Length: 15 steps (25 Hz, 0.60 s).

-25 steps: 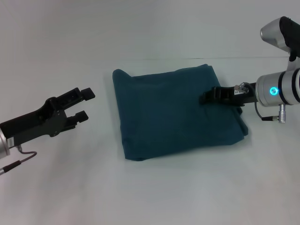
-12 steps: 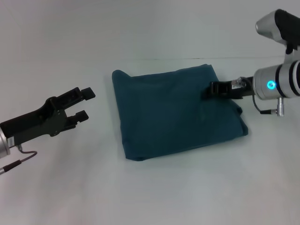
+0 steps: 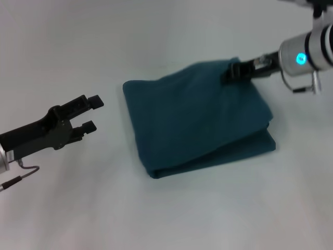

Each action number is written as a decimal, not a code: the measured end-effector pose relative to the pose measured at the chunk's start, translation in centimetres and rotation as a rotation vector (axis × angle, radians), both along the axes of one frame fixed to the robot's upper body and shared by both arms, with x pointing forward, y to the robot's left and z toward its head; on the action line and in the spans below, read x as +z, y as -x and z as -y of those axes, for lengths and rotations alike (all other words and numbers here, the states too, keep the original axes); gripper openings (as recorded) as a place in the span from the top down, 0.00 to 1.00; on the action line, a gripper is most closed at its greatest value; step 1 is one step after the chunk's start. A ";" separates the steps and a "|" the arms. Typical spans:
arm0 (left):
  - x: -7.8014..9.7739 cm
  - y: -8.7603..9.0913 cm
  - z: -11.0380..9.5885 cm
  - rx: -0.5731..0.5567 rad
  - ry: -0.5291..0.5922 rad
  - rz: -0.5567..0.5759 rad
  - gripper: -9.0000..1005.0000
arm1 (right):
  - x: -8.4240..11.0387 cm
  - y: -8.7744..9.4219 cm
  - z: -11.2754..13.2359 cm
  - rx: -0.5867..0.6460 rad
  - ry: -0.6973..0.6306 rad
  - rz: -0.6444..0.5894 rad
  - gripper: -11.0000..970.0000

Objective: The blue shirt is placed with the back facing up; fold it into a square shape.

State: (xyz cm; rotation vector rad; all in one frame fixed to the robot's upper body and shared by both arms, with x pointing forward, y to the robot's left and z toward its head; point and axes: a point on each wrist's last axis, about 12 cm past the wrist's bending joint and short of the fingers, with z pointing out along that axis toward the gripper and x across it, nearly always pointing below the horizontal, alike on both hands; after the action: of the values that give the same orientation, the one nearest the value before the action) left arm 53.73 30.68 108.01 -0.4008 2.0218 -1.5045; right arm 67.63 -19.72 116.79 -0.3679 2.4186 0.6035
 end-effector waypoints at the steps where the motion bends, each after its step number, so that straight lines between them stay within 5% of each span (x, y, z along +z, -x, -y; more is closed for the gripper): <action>1: 0.0 0.0 0.0 0.002 0.000 0.001 0.06 | 0.7 -0.1 -0.1 0.003 0.017 0.015 0.93; 7: 0.1 -0.1 -0.1 0.009 0.002 0.004 0.06 | 2.4 -0.6 -0.5 0.006 0.066 0.054 0.92; 15: -0.1 0.1 -0.5 0.030 0.000 0.003 0.06 | -0.2 -0.5 -0.2 -0.020 0.083 0.001 0.92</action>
State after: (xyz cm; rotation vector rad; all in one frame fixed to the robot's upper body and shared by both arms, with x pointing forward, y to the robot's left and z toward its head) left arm 53.67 31.21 107.95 -0.4267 2.0052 -1.4865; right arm 68.17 -19.53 116.62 -0.3776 2.4488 0.4949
